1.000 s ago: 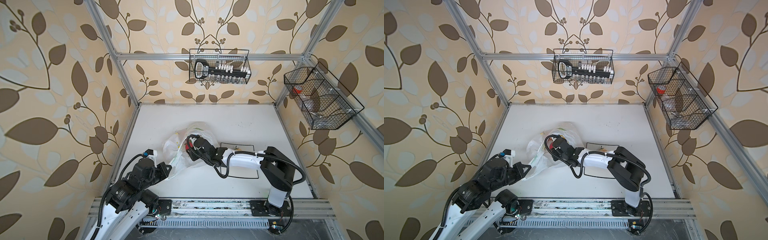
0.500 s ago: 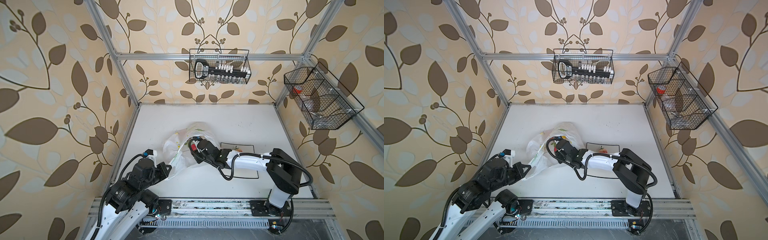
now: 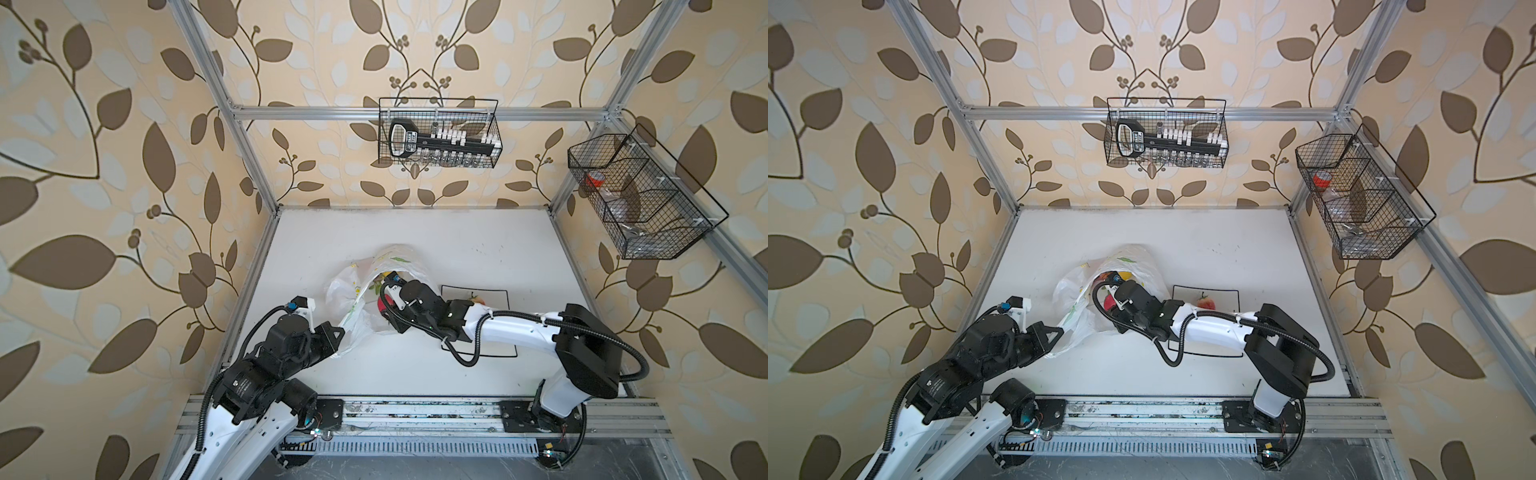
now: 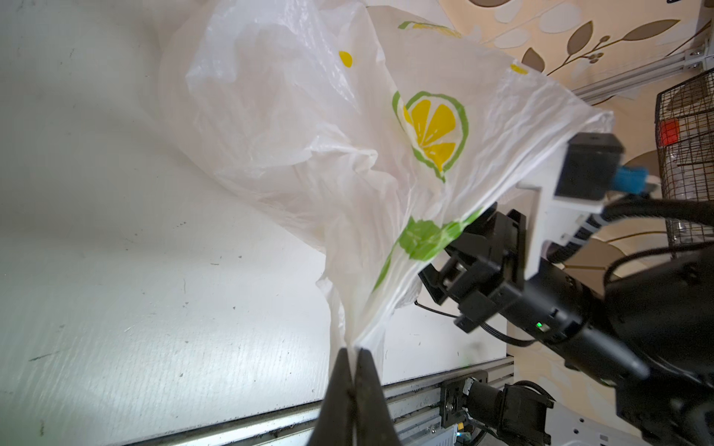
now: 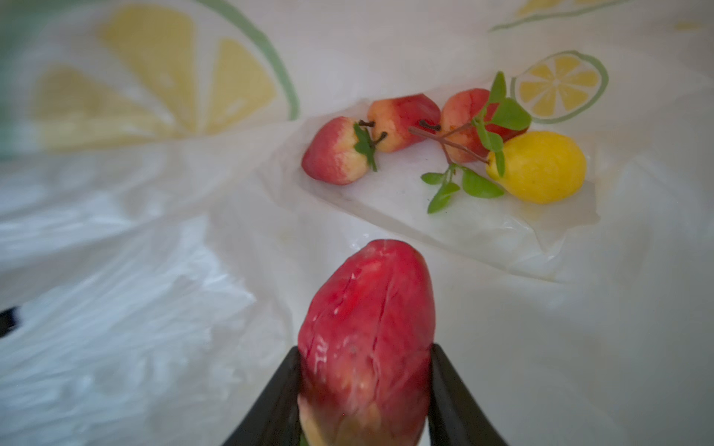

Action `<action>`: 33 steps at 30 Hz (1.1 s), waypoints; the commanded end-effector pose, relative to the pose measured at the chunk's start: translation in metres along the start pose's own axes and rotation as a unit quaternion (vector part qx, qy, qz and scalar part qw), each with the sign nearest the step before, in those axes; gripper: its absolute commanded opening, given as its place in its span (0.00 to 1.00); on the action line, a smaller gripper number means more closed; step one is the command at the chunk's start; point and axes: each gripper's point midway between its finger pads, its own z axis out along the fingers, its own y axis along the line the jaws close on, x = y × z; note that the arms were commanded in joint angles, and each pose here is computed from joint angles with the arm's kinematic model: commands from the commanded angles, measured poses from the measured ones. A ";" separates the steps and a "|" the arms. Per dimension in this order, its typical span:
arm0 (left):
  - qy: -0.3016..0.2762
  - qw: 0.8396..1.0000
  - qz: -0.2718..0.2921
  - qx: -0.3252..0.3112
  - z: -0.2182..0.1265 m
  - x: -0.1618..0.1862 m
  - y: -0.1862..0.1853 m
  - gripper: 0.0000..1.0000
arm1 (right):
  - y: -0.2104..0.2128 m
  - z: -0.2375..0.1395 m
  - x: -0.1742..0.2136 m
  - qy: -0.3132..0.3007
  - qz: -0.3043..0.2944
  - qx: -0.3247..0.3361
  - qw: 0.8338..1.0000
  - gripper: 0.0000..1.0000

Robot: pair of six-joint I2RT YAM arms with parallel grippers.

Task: Take the fake fruits out of the plastic bag
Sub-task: 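Lift the peach out of the bag with the right gripper toward the rectangle, then lower the peach into the rectangle and open the right gripper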

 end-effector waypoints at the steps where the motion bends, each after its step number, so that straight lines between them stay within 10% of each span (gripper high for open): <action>1: -0.014 1.000 0.008 0.011 0.003 -0.009 -0.009 0.00 | 0.022 -0.022 -0.004 0.000 -0.022 -0.052 0.998 0.34; 22: -0.026 1.000 0.001 0.008 -0.002 -0.009 -0.004 0.00 | -0.032 -0.191 -0.028 -0.131 0.104 -0.013 0.986 0.33; 33: -0.030 0.999 0.002 0.012 -0.008 -0.009 -0.004 0.00 | -0.124 -0.159 0.089 -0.037 0.268 0.156 0.950 0.30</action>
